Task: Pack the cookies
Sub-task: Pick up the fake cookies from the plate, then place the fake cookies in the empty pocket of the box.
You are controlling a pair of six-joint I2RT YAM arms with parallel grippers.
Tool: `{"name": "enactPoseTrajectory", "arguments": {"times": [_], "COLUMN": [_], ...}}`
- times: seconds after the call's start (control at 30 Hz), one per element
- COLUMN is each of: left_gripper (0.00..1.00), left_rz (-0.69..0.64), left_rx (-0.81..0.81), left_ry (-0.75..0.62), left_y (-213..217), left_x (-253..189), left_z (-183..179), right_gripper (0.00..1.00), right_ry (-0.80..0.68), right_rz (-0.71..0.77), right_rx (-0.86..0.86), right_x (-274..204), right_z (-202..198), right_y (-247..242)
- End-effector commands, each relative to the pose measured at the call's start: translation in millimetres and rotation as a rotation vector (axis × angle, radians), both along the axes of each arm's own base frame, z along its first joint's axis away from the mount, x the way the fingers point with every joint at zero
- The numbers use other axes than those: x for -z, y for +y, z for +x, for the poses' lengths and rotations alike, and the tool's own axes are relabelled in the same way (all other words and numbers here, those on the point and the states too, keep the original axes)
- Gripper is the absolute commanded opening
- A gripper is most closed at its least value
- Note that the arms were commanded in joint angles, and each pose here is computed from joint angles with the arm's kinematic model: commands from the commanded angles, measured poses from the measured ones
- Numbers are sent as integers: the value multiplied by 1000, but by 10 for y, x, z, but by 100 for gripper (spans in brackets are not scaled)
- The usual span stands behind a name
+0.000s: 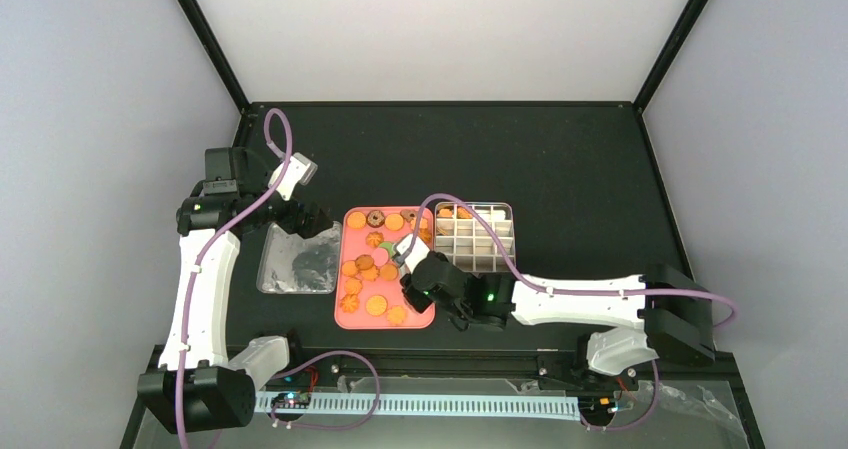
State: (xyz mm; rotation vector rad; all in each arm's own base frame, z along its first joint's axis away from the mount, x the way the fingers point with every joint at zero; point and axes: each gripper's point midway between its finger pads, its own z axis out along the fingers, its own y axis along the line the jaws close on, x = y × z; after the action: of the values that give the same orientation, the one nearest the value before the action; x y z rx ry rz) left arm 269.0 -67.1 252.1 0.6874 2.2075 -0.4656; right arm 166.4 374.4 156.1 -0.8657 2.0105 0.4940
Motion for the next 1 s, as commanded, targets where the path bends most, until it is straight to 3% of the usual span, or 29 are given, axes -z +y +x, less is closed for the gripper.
{"name": "enactPoseTrajectory", "arguments": {"times": [0.0, 0.17, 0.33, 0.63, 0.97], "left_gripper": [99, 99, 99, 99, 99], "left_rz": [-11, -9, -11, -15, -11], "left_rx": [14, 15, 16, 21, 22], "left_ry": [-14, -16, -13, -7, -5], "left_y": [-20, -21, -22, -30, -25], "left_x": [-58, -67, -60, -42, -37], "left_z": [-42, -53, -56, -55, -55], "right_gripper": [11, 10, 9, 11, 21], "right_ry": [-49, -104, -168, -210, -169], "right_rz": [70, 208, 241, 183, 139], "right_rx": [36, 94, 245, 534, 600], "right_x": [-499, -1144, -1466, -1389, -1101], "right_z": [176, 470, 953, 1740, 2091], "right_y": [-71, -275, -745, -1607, -1736]}}
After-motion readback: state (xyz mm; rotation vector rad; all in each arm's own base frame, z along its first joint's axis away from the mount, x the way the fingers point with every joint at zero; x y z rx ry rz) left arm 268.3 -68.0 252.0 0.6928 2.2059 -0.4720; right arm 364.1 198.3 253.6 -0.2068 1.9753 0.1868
